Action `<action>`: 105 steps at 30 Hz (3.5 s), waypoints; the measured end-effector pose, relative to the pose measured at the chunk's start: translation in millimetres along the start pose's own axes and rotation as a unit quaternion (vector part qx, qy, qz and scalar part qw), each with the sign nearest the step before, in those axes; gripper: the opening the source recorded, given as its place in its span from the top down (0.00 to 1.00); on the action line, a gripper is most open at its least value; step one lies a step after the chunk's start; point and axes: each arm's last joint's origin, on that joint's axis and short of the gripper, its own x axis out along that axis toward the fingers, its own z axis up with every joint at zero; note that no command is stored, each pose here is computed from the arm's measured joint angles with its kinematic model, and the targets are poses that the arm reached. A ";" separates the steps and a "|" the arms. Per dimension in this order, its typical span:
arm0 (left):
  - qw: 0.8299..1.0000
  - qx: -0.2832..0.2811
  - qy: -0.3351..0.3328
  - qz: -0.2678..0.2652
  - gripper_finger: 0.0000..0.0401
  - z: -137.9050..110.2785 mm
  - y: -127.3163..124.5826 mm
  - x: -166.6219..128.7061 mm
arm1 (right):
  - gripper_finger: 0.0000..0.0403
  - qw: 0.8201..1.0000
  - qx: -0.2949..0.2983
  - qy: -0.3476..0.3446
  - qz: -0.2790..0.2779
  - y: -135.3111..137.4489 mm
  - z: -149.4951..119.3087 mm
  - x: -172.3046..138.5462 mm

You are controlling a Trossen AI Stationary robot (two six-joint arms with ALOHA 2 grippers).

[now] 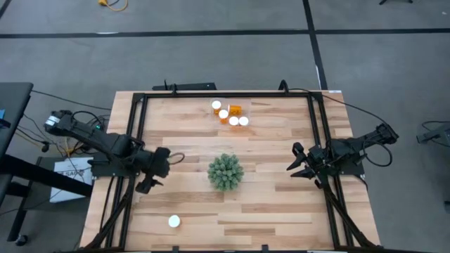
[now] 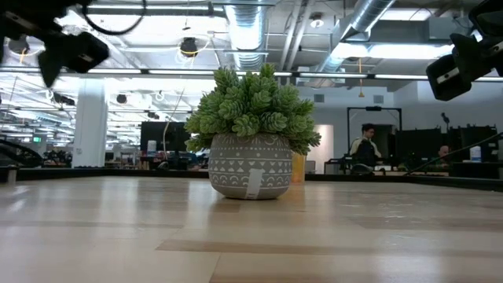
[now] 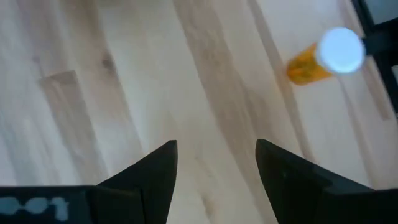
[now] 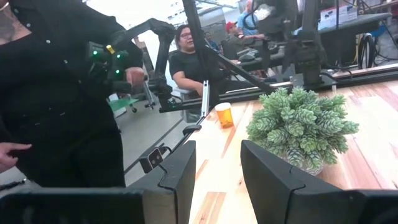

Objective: Pick and place pill bottles into a basket
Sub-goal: Put the orange pill bottle into the transparent bin

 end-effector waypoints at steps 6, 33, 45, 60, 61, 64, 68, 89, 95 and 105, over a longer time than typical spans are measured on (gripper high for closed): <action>0.999 -0.006 0.019 -0.036 0.49 -12.3 -29.9 14.6 | 0.70 1.000 0.000 0.000 0.000 0.0 0.0 0.0; 0.995 -0.050 -0.062 -0.058 0.31 -30.3 -107.5 110.2 | 0.70 1.000 0.000 0.000 0.000 0.0 0.0 0.0; 0.989 -0.069 -0.128 -0.017 0.31 -22.8 -114.1 142.7 | 0.70 1.000 0.000 0.000 0.000 0.0 0.0 0.0; 0.975 -0.107 -0.194 0.011 0.31 -15.3 -115.4 143.0 | 0.70 1.000 0.000 0.000 0.000 0.0 -0.1 0.0; 0.974 -0.107 -0.197 0.015 0.31 -15.2 -115.1 143.0 | 0.70 1.000 0.000 0.000 0.000 0.0 -0.1 0.0; 0.971 -0.111 -0.209 0.034 0.31 -14.0 -112.8 142.9 | 0.70 1.000 0.000 0.000 0.000 0.0 0.0 0.0; 0.967 -0.120 -0.220 0.054 0.34 -11.2 -107.9 143.2 | 0.70 1.000 0.000 0.000 0.000 0.0 -0.1 0.0; 0.902 -0.211 -0.337 0.170 0.50 31.8 -46.0 138.9 | 0.70 1.000 0.000 0.000 0.000 0.0 0.0 0.0; 0.867 -0.225 -0.405 0.183 0.53 53.6 -16.8 128.0 | 0.70 1.000 0.000 0.000 0.000 0.0 -0.1 0.0; 0.840 -0.238 -0.453 0.177 0.52 66.4 19.3 91.3 | 0.70 1.000 0.000 0.000 0.000 0.0 0.0 0.0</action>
